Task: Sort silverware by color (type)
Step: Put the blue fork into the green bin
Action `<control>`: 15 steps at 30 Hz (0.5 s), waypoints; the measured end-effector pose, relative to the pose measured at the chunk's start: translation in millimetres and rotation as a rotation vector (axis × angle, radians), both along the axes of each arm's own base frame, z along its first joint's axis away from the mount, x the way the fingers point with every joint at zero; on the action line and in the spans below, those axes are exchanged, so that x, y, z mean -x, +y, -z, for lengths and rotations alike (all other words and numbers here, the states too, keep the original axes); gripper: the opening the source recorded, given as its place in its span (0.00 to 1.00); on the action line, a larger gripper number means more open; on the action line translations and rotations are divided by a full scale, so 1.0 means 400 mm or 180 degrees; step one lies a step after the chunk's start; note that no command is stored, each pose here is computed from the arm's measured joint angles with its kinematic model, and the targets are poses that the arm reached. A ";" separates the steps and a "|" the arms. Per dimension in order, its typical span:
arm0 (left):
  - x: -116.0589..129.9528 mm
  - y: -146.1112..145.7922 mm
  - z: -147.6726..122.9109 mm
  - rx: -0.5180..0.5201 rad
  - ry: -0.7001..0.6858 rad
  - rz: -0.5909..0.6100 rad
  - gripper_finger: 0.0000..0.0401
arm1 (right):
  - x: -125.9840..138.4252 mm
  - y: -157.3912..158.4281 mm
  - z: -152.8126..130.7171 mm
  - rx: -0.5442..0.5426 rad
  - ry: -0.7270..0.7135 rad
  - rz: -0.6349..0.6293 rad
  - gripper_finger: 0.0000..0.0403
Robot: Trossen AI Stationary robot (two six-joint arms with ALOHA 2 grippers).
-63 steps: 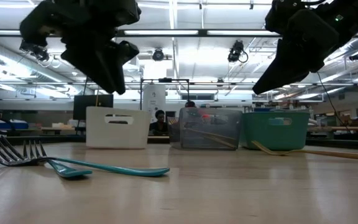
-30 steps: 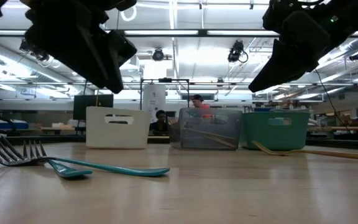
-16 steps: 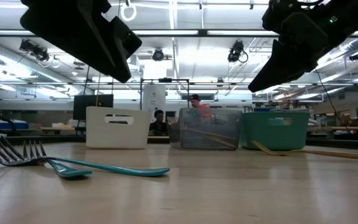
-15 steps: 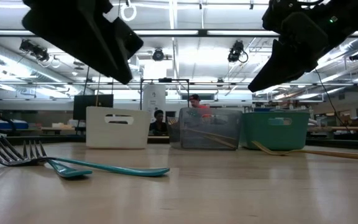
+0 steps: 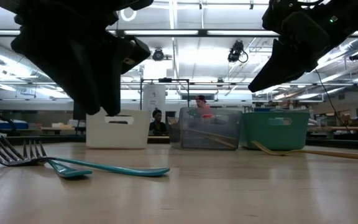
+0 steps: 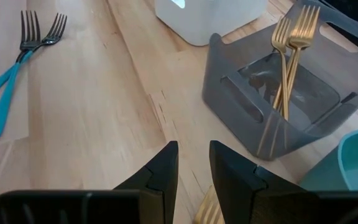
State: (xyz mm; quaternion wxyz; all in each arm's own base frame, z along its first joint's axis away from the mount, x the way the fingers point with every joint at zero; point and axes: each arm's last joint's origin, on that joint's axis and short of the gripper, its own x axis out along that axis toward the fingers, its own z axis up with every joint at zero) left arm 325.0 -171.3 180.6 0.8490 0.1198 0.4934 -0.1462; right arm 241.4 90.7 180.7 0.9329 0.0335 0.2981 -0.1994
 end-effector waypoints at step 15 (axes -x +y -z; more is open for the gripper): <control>0.014 0.010 0.010 -0.0023 0.0239 -0.0189 0.29 | 0.000 0.000 0.000 -0.0006 -0.0005 -0.0001 0.26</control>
